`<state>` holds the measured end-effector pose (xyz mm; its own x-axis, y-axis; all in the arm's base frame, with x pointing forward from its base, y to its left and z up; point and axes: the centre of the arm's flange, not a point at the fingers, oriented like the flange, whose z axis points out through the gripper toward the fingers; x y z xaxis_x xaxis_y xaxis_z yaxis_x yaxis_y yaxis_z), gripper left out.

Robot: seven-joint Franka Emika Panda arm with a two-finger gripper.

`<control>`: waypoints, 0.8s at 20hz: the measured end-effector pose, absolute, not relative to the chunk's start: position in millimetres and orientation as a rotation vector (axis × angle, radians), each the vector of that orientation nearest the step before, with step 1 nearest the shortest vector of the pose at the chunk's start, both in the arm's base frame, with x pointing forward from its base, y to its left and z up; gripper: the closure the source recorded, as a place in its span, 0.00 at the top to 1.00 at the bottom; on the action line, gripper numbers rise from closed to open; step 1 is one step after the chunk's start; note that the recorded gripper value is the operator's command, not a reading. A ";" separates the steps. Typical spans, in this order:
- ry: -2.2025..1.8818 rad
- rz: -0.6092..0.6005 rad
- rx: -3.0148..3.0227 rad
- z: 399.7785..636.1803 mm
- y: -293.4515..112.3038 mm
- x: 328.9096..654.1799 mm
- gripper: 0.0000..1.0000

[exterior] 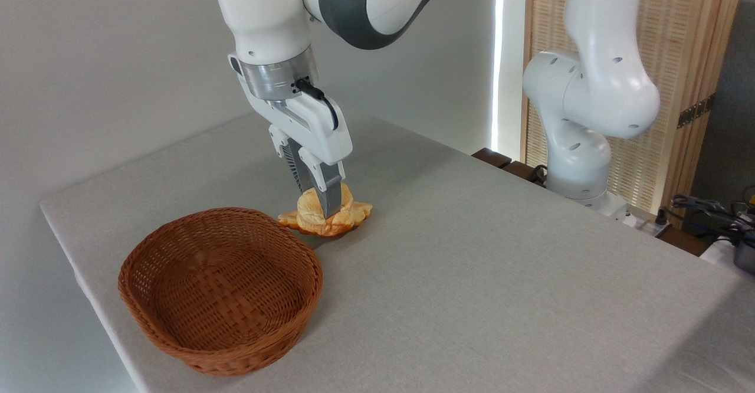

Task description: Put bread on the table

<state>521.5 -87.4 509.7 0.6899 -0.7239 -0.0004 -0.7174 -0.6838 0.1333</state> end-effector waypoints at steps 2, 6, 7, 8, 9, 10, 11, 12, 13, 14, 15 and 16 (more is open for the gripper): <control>-1.189 -0.080 2.774 509.6 -87.8 521.4 1.00; -1.190 -0.081 2.773 509.6 -87.9 521.3 1.00; -1.190 -0.081 2.773 509.6 -87.9 521.3 1.00; -1.190 -0.081 2.773 509.6 -87.9 521.3 1.00; -1.190 -0.081 2.773 509.6 -88.0 521.3 1.00; -1.190 -0.081 2.773 509.6 -88.0 521.3 1.00; -1.190 -0.081 2.773 509.6 -88.0 521.3 1.00; -1.190 -0.081 2.773 509.6 -88.0 521.3 1.00; -1.190 -0.081 2.773 509.7 -88.0 521.3 1.00; -1.190 -0.080 2.773 509.8 -88.1 521.2 1.00; -1.191 -0.078 2.773 510.6 -88.3 521.2 1.00; -1.193 -0.070 2.775 513.2 -88.5 521.5 1.00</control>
